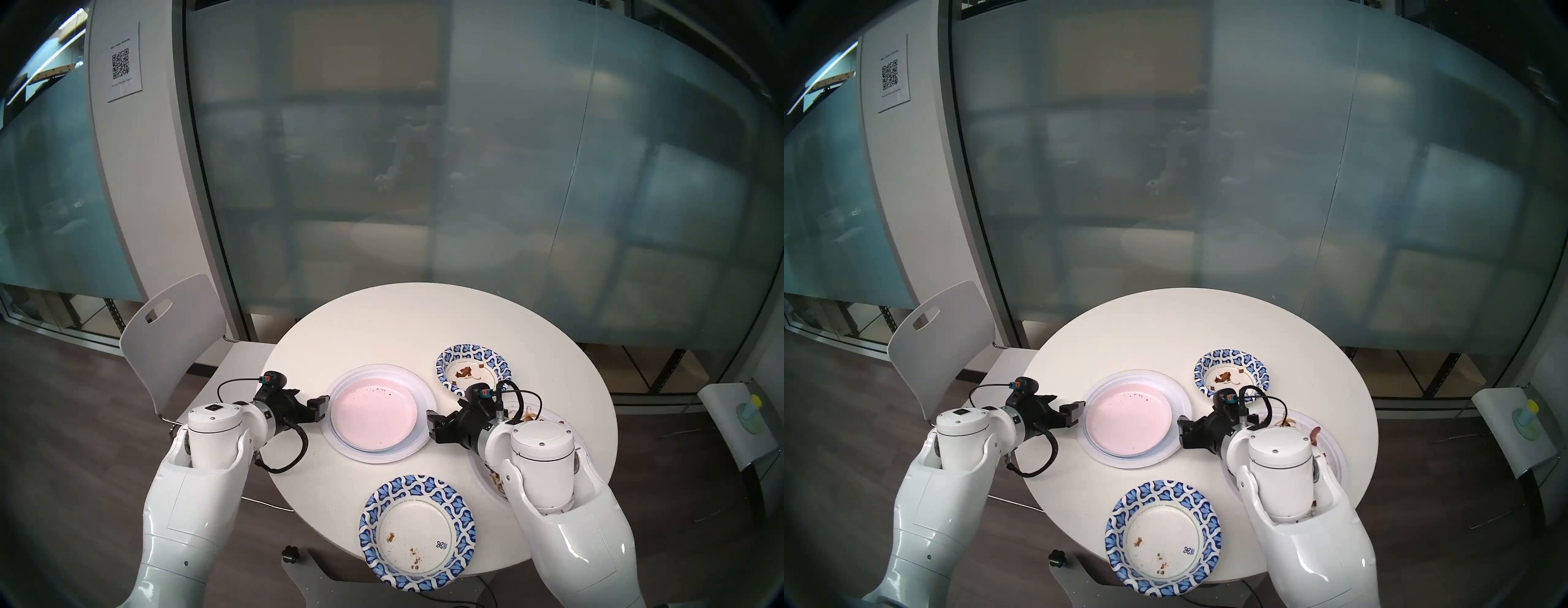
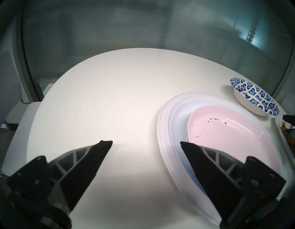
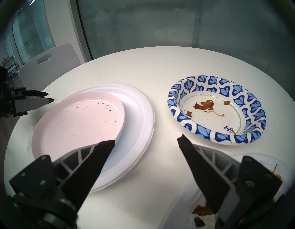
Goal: Stack the plates into one stack
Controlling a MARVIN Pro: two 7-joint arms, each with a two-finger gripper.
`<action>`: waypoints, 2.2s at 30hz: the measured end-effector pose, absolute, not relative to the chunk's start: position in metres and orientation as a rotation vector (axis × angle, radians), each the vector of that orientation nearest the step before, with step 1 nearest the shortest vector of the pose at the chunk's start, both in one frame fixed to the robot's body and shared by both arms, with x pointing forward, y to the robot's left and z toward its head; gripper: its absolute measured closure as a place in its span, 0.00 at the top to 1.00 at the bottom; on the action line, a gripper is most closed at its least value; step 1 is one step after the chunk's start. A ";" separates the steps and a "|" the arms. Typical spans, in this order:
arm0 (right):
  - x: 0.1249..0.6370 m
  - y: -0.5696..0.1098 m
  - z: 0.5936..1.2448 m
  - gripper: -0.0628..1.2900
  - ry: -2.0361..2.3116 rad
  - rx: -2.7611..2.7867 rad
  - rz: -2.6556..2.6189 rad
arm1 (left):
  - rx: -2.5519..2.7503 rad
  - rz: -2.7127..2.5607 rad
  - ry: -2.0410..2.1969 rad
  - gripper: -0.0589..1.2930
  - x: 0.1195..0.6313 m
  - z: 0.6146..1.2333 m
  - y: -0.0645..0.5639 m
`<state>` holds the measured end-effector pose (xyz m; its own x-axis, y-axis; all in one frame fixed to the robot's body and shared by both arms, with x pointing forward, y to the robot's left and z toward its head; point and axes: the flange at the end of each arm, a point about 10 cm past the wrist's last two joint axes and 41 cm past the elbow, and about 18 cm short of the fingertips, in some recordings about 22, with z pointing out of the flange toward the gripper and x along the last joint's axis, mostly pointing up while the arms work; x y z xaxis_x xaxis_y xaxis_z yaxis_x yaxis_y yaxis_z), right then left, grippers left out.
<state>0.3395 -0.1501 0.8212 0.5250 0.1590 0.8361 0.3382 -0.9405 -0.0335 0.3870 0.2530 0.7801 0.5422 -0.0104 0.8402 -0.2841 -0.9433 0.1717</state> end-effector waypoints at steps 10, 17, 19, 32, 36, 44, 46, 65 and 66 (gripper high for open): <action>0.344 -0.159 0.804 0.87 -0.396 -2.585 -1.311 | 2.486 1.350 -0.253 0.94 0.386 0.775 0.249; 0.349 -0.160 0.802 0.87 -0.396 -2.581 -1.302 | 2.488 1.354 -0.247 0.94 0.386 0.774 0.249; 0.351 -0.160 0.804 0.87 -0.398 -2.576 -1.308 | 2.490 1.354 -0.245 0.94 0.386 0.773 0.249; 0.356 -0.169 0.810 0.87 -0.403 -2.596 -1.289 | 2.499 1.342 -0.251 0.94 0.382 0.769 0.249; 0.356 -0.174 0.810 0.87 -0.402 -2.603 -1.287 | 2.506 1.331 -0.267 0.94 0.379 0.767 0.249; 0.358 -0.178 0.812 0.87 -0.411 -2.590 -1.304 | 2.513 1.331 -0.308 0.94 0.372 0.770 0.245; 0.359 -0.177 0.812 0.87 -0.420 -2.586 -1.301 | 2.514 1.330 -0.314 0.94 0.371 0.771 0.244; 0.380 -0.176 0.799 0.84 -0.444 -2.565 -1.227 | 2.542 1.342 -0.325 0.94 0.373 0.772 0.236; 0.380 -0.176 0.799 0.84 -0.446 -2.564 -1.223 | 2.542 1.342 -0.324 0.94 0.373 0.772 0.236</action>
